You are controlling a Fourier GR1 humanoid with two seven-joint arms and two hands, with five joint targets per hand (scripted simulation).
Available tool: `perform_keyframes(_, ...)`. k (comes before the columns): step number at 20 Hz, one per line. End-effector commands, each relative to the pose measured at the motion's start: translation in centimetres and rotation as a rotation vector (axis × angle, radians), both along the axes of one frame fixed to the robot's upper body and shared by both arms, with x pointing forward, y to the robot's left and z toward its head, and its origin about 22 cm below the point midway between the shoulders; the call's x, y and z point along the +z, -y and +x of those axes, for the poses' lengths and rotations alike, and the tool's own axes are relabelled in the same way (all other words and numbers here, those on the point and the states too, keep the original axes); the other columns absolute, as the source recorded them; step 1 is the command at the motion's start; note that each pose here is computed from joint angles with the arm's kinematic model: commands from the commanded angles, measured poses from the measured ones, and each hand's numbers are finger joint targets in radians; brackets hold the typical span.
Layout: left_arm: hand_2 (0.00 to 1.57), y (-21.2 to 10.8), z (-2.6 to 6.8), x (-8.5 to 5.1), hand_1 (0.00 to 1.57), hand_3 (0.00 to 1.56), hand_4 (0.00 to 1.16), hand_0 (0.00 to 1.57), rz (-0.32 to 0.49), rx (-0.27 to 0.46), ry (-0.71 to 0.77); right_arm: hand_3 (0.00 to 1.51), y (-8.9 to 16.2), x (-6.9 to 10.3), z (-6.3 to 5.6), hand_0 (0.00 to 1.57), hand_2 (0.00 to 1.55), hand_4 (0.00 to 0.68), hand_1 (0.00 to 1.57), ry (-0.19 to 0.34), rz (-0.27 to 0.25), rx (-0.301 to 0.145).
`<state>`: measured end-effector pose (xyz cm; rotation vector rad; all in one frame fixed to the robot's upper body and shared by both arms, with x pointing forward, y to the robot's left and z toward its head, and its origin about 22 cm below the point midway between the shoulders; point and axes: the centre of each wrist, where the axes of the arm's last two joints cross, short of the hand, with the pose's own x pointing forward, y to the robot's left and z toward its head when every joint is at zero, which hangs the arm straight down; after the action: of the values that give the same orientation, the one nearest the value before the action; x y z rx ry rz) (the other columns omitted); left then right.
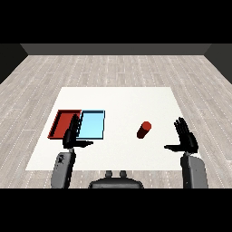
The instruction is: Pick the red can and put it in the red box
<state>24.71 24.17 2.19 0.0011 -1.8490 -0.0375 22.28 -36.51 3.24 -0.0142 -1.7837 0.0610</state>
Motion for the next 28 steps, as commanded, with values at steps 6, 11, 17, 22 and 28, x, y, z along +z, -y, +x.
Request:
perform_keyframes(6,0.0,-1.9,-1.02,-0.4,0.0,0.0,0.0,0.0,-0.04,-0.023,0.207,0.0,5.2,-2.9,-0.1,0.0,0.0,0.0,0.0,0.145,0.062,0.063)
perform_keyframes(11,0.0,-1.7,-1.68,-2.0,0.0,0.0,0.0,0.0,-0.064,-0.029,0.201,0.0,7.8,-3.0,-2.0,0.0,0.0,0.0,0.0,0.142,0.065,0.064)
perform_keyframes(17,0.0,-1.0,-0.4,-2.7,0.0,0.0,0.0,0.0,-0.079,-0.026,0.203,0.0,4.9,-1.7,-1.1,0.0,0.0,0.0,0.0,0.129,0.083,0.055)
perform_keyframes(22,0.0,-1.7,-1.19,-2.4,0.0,0.0,0.0,0.0,-0.082,-0.012,0.218,0.0,5.2,-4.0,1.0,0.0,0.0,0.0,0.0,0.089,0.101,0.089)
perform_keyframes(28,0.0,-0.7,0.29,-1.4,0.0,0.0,0.0,0.0,-0.092,-0.019,0.228,0.0,2.1,-2.6,2.5,0.0,0.0,0.0,0.0,0.062,0.091,0.094)
